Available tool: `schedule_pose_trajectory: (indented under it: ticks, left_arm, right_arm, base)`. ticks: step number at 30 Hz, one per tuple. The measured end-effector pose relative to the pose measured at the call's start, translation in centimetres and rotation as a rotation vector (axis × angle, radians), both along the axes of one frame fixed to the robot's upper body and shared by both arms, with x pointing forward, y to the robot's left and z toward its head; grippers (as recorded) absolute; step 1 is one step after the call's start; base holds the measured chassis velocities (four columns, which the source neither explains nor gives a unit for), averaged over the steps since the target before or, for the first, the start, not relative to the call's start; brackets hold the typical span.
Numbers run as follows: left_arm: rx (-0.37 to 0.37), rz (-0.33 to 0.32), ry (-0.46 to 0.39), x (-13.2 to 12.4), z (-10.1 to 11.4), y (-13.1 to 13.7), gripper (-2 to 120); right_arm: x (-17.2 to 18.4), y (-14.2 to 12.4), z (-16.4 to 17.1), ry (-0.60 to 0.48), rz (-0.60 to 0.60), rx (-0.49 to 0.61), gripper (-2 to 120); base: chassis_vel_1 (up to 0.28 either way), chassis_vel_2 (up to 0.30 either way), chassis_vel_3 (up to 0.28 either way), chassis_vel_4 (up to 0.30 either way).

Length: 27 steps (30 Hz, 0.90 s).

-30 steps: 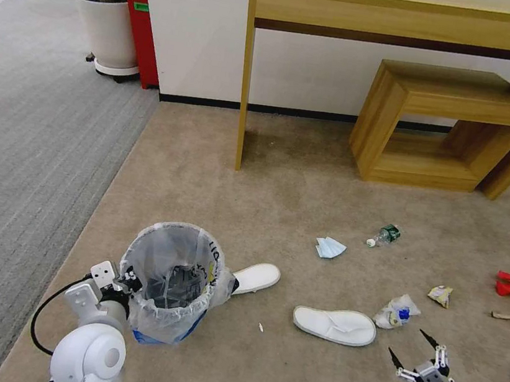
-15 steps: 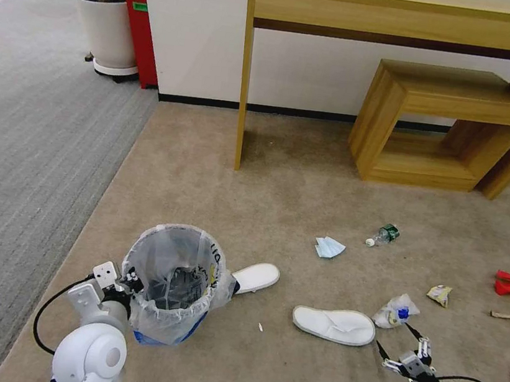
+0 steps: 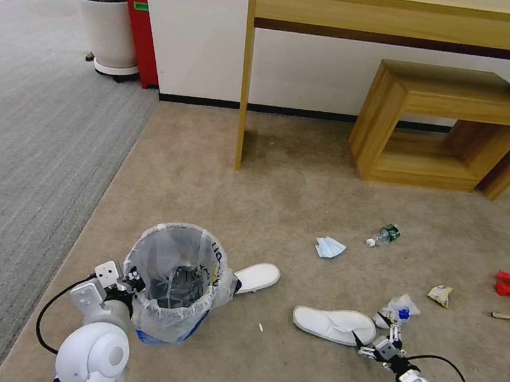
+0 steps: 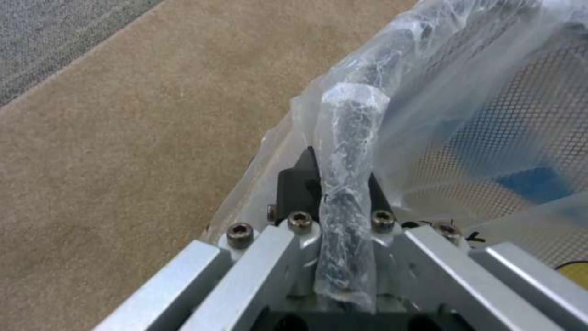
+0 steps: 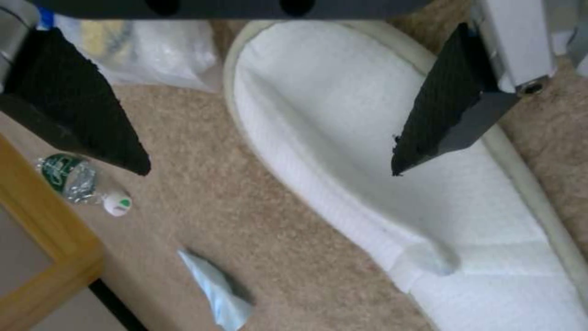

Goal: Pick up the trash bin and place the garbage on the floor into it.

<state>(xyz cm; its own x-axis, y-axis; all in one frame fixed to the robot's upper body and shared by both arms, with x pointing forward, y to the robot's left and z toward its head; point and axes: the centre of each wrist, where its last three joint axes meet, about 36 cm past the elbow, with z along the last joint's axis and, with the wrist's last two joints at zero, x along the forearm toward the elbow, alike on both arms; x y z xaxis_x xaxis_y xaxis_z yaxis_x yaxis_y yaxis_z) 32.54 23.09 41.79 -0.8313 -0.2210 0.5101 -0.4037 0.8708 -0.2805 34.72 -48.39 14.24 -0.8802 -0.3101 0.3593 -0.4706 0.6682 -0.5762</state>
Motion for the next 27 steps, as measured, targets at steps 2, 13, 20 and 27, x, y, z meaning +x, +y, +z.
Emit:
schedule_pose_trajectory:
  ticks: [2, 13, 20, 27]
  left_arm:
    - [0.000, 0.002, 0.000, 0.0, 0.0, 0.0, 1]
    - [0.005, 0.016, -0.006, 0.0, -0.3, -0.2, 1]
    - [0.012, 0.019, -0.009, 0.1, -0.5, -0.2, 1]
    - [0.013, 0.018, -0.012, 0.1, -0.6, -0.3, 1]
  right_arm:
    - [0.2, 0.3, -0.4, 0.006, 0.008, 0.002, 100]
    - [1.4, 3.6, -2.1, 0.023, 0.042, 0.038, 98]
    - [1.4, 3.3, -2.0, 0.015, 0.046, 0.038, 69]
    - [1.4, 2.7, -1.5, -0.001, 0.041, 0.035, 44]
  base:
    - [0.000, 0.000, 0.000, 0.000]
    - [0.000, 0.000, 0.000, 0.000]
    - [0.000, 0.000, 0.000, 0.000]
    - [0.000, 0.000, 0.000, 0.000]
